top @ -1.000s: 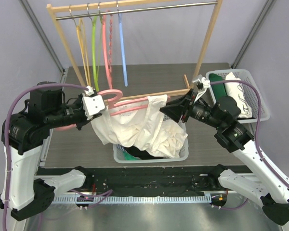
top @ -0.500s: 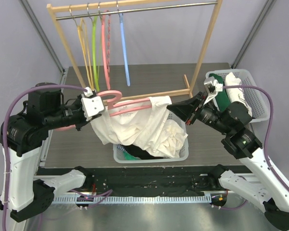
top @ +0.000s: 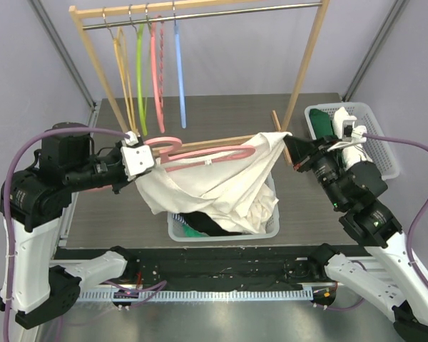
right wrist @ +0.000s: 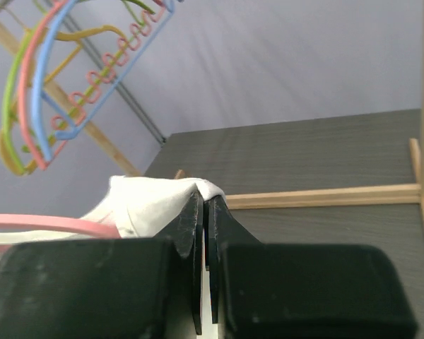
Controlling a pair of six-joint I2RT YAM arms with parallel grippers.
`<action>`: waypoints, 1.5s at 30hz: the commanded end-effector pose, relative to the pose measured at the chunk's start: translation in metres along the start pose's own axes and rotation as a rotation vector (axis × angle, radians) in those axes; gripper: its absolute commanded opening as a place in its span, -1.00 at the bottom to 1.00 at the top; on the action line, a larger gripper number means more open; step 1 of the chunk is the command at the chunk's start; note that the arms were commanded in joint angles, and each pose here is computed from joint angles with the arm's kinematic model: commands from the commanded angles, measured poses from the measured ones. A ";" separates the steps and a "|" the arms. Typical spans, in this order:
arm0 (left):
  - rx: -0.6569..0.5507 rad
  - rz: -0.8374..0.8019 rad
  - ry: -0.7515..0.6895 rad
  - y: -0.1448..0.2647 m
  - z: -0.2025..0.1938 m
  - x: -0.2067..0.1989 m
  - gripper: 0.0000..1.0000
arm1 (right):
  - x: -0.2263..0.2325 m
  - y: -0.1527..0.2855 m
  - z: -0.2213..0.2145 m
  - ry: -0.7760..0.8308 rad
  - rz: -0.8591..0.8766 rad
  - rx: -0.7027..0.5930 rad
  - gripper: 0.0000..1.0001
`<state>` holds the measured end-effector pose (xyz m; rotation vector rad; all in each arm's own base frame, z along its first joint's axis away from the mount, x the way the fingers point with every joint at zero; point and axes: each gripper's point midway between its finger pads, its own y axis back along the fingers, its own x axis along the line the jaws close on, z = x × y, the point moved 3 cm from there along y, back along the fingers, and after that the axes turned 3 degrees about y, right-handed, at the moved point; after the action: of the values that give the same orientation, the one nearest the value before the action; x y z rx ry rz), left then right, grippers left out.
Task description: Remove the tank top from the hanger
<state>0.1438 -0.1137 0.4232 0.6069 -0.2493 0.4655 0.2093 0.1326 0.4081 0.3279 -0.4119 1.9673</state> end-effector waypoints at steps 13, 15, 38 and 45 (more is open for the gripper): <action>-0.091 -0.149 0.036 0.012 0.024 -0.023 -0.85 | 0.003 0.037 -0.071 0.200 0.166 0.471 0.18; -0.085 -0.175 0.046 0.007 0.023 -0.023 -0.85 | 0.016 0.048 -0.037 0.229 0.215 0.398 0.53; 0.070 -0.449 0.083 -0.034 0.009 -0.051 -0.81 | 0.101 0.038 0.048 0.478 0.701 0.229 0.81; 0.081 -0.469 0.066 -0.040 0.007 -0.053 -0.81 | 0.111 0.023 0.029 0.482 0.769 0.308 0.72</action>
<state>0.1574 -0.1878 0.4119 0.5808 -0.1755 0.1399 0.1594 0.1981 0.4505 -0.0186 0.1915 2.6942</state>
